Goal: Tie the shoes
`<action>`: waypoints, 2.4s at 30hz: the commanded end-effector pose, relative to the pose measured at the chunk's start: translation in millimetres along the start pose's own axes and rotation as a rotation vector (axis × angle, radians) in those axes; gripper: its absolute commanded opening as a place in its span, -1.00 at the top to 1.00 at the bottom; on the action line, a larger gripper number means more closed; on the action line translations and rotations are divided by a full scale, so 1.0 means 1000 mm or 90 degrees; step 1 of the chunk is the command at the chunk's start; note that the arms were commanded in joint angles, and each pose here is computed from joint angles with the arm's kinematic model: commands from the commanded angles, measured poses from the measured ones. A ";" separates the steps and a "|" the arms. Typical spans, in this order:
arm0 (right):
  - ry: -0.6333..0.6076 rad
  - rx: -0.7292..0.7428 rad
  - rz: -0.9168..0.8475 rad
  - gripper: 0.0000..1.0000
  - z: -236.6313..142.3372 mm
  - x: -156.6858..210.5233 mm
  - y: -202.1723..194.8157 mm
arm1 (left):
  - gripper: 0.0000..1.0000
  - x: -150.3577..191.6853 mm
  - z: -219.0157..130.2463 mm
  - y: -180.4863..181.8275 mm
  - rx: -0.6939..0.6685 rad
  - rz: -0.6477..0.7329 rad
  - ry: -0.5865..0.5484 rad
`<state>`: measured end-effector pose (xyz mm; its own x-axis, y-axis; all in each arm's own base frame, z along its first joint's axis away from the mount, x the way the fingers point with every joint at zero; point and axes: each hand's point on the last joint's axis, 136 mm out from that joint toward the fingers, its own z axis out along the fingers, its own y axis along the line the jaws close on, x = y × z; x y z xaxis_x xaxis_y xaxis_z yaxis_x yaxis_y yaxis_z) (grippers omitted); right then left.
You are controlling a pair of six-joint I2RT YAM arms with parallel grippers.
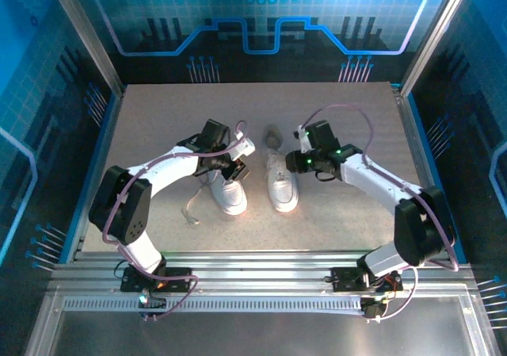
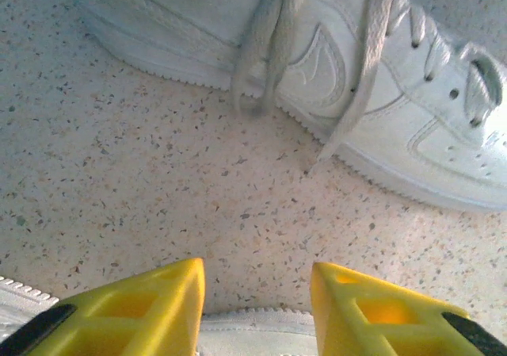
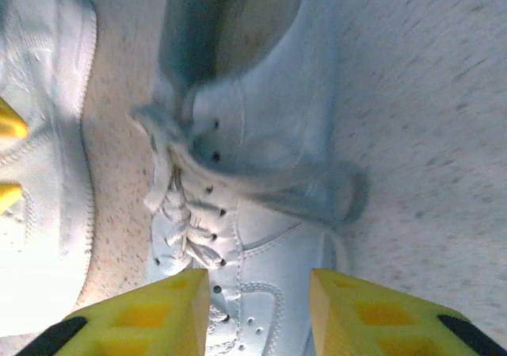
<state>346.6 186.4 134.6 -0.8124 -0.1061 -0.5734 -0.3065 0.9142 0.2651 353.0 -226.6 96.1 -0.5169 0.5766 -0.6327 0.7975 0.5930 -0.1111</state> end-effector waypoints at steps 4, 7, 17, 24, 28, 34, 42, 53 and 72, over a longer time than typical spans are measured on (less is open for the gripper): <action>-0.001 0.021 -0.007 0.19 -0.026 -0.008 -0.020 | 0.18 -0.052 -0.014 -0.004 0.027 -0.031 -0.091; 0.004 0.030 0.003 0.19 -0.021 -0.007 -0.028 | 0.27 -0.050 0.011 -0.008 0.038 -0.071 -0.062; -0.010 0.070 0.010 0.19 -0.030 -0.008 -0.048 | 0.40 -0.052 0.082 -0.033 0.108 -0.092 -0.017; -0.006 0.087 0.003 0.19 -0.038 -0.007 -0.054 | 0.38 -0.073 0.091 -0.028 0.096 -0.097 -0.039; -0.011 0.077 -0.002 0.19 -0.040 -0.011 -0.046 | 0.24 -0.078 0.069 -0.017 0.058 -0.092 -0.054; -0.006 0.067 -0.068 0.19 -0.029 -0.021 -0.008 | 0.11 -0.085 -0.006 0.008 -0.019 -0.108 -0.120; 0.026 -0.016 -0.167 0.16 0.019 -0.023 0.086 | 0.03 -0.017 -0.113 0.070 -0.194 -0.326 -0.176; 0.147 -0.088 -0.183 0.13 0.096 0.037 0.145 | 0.09 0.114 -0.107 0.080 -0.170 -0.655 -0.132; 0.079 -0.056 -0.285 0.13 0.054 0.035 0.188 | 0.09 0.193 -0.088 0.037 -0.235 -0.845 0.128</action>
<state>280.5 373.6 88.6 -0.6928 -0.5290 -0.4901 -0.6591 0.7403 0.1326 275.8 -36.4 38.9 -0.8779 -0.4442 -0.1788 -0.3709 0.8670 -0.3328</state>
